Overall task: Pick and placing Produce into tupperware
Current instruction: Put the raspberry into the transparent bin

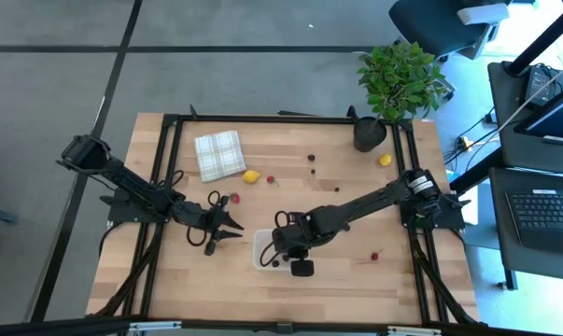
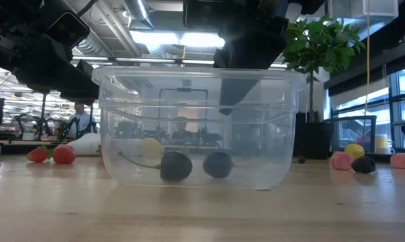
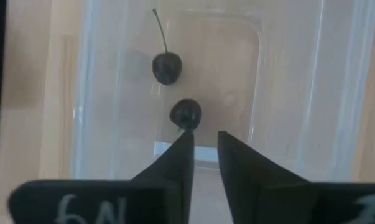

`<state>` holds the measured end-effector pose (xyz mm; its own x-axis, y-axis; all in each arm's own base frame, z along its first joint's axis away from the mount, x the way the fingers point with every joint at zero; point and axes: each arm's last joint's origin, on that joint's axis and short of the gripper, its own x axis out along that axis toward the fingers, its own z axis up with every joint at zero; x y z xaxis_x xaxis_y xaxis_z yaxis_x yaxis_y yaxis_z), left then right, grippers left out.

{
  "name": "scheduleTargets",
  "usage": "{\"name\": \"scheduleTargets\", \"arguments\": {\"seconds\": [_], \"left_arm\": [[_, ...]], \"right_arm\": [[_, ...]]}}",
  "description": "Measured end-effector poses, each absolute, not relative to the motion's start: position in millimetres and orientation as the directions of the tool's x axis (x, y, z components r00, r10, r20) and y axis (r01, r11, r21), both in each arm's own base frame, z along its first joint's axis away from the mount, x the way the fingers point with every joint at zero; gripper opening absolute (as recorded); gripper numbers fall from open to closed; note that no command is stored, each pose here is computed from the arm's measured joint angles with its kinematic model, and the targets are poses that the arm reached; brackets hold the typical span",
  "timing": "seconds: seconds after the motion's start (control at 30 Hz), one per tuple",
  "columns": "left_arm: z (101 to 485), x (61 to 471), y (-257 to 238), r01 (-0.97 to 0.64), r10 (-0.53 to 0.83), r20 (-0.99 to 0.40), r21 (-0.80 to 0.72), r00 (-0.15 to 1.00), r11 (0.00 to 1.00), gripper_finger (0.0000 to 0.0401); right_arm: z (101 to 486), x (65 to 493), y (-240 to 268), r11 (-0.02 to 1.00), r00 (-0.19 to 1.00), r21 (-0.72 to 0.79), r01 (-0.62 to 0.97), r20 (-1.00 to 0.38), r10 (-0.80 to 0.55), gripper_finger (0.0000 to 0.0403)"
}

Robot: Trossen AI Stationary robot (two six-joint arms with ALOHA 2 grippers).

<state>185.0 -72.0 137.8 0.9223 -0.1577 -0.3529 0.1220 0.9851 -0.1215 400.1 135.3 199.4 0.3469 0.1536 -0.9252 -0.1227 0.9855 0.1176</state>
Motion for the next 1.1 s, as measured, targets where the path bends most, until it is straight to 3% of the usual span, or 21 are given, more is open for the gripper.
{"name": "scheduleTargets", "arguments": {"seconds": [0.23,0.4,0.7,0.9,1.1], "left_arm": [[137.8,185.0,-72.0,0.107,-0.158,-0.353,-0.159,0.922,0.981,0.0078],[137.8,185.0,-72.0,0.107,-0.158,-0.353,-0.160,0.922,0.981,0.0071],[137.9,184.8,-72.8,0.114,-0.165,-0.352,-0.160,0.921,0.980,0.0068],[137.9,184.6,-73.3,0.117,-0.168,-0.352,-0.162,0.921,0.980,0.0084],[137.9,184.6,-73.3,0.115,-0.167,-0.352,-0.164,0.921,0.980,0.0099]], "right_arm": [[207.1,401.4,135.1,0.987,0.346,0.130,-0.097,-0.925,0.156,0.0160],[244.5,397.2,147.0,0.985,0.385,0.138,-0.106,-0.907,0.169,0.0193],[320.7,337.8,159.6,0.996,0.552,-0.073,0.051,-0.829,-0.089,0.0199],[336.1,293.3,166.5,0.961,0.502,-0.201,0.188,-0.822,-0.270,0.0198],[333.4,261.4,170.3,0.910,0.361,-0.297,0.290,-0.847,-0.391,0.0198]]}}
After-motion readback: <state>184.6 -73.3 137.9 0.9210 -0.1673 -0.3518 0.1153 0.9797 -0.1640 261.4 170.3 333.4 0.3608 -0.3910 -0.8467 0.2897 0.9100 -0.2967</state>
